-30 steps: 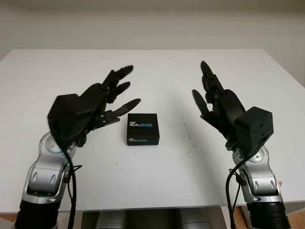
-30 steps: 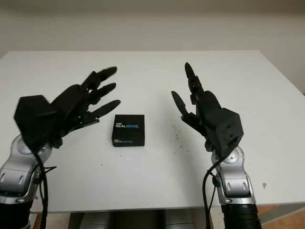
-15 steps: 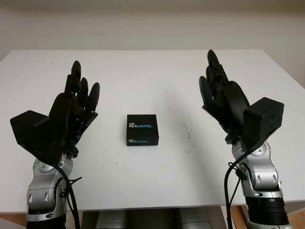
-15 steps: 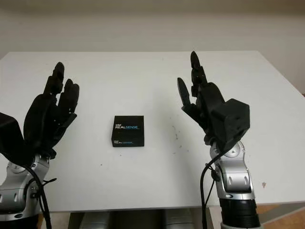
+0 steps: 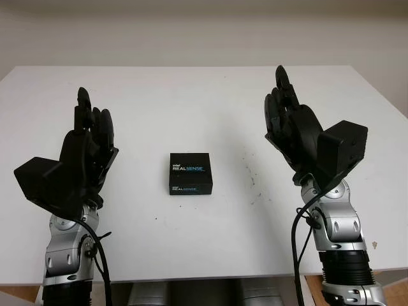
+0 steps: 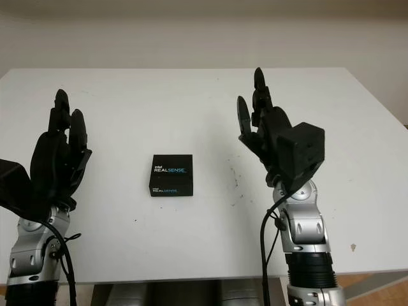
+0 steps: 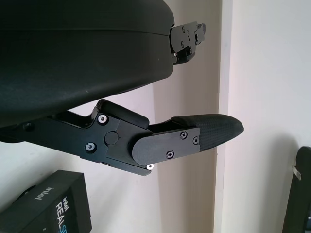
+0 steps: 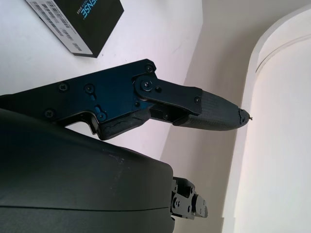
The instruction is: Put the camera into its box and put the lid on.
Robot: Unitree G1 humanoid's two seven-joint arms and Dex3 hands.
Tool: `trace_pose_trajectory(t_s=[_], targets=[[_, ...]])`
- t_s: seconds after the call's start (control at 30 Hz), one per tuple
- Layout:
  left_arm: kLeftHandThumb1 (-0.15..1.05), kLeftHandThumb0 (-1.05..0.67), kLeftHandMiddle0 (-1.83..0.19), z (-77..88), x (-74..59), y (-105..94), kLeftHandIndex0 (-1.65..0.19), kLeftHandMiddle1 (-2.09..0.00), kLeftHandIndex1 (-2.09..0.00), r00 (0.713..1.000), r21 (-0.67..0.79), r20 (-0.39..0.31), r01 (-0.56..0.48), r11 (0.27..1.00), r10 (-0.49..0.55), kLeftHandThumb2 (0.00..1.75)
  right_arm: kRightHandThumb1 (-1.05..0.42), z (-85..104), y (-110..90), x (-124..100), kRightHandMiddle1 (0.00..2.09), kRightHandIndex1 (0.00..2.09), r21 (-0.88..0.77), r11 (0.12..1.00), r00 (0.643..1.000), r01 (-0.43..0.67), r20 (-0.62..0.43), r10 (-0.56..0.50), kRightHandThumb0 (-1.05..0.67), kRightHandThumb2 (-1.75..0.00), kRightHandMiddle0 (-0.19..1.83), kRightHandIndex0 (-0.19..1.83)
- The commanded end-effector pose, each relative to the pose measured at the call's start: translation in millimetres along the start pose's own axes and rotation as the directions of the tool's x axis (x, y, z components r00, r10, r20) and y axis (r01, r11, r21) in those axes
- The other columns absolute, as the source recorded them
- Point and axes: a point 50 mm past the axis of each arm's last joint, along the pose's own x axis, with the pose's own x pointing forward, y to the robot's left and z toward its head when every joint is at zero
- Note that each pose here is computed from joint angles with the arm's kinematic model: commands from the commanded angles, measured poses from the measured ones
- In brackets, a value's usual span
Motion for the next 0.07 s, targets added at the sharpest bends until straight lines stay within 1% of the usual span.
trace_pose_trajectory(t_s=[0.0,0.03], targets=[[1.05,-0.79,0.19,11.0,6.4,-3.4,0.19,0.00,0.00,0.999,0.016,0.037,0.031,0.999,-0.031,0.60,-1.05,4.5,2.3,3.2,0.00,0.00,0.008,1.000,1.000,-0.004,0.022,0.004,-0.78,-0.68,-0.19,-0.19],[1.05,-0.79,0.19,13.7,7.4,-4.5,0.19,0.00,0.00,0.998,0.021,0.043,0.044,0.999,-0.045,0.59,-1.05,3.7,3.0,3.0,0.00,0.00,0.009,1.000,1.000,-0.003,0.018,0.003,-0.78,-0.67,-0.19,-0.19]])
